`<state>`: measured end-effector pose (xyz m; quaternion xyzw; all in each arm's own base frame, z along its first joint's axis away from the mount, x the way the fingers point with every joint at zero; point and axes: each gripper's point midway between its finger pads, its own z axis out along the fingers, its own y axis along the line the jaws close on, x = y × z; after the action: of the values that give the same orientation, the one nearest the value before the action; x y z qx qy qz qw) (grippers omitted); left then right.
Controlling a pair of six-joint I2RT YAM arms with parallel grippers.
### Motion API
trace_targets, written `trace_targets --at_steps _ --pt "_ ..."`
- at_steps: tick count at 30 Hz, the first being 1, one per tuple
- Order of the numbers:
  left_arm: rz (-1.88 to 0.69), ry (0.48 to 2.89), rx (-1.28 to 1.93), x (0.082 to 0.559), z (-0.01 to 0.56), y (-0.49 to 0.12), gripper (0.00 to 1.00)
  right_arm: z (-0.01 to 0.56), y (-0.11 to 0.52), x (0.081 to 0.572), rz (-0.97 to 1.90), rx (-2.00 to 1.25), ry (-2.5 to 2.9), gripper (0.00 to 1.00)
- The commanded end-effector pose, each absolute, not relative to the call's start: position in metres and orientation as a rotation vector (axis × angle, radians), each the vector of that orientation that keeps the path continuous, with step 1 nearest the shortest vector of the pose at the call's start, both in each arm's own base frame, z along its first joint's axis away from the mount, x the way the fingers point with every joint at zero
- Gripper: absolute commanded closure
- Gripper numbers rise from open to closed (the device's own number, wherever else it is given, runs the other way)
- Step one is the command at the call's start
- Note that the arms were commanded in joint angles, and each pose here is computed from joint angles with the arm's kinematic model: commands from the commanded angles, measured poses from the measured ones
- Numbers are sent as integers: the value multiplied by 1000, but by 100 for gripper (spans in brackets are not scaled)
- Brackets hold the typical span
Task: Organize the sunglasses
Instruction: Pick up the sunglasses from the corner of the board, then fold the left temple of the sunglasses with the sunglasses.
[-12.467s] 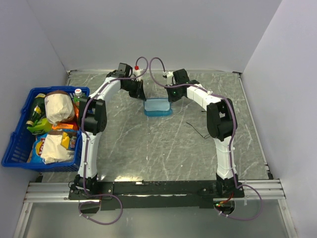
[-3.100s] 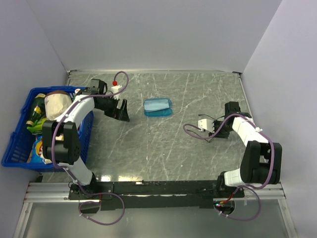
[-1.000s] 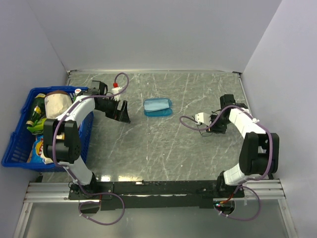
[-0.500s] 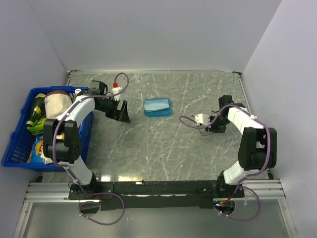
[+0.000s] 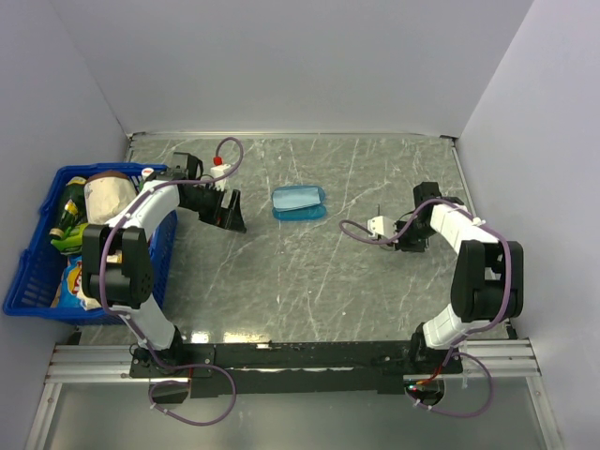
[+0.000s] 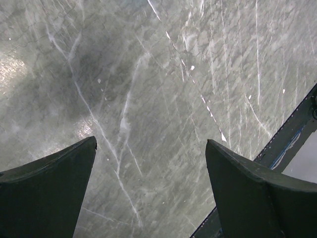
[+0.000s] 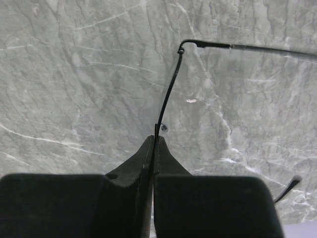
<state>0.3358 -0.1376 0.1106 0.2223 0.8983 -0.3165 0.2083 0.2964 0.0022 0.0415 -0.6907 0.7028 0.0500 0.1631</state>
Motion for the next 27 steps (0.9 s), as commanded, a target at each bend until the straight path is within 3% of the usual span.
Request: trace_targets --at_steps 1,17,27 --pt "-917 2468 623 340 114 -141 4 58 18 294 183 -1962 1929 100" --pt "-767 2346 663 363 168 -141 4 142 136 256 148 -2015 1516 100" --pt "-661 2314 865 370 213 -198 4 169 179 247 129 -1978 1378 100"
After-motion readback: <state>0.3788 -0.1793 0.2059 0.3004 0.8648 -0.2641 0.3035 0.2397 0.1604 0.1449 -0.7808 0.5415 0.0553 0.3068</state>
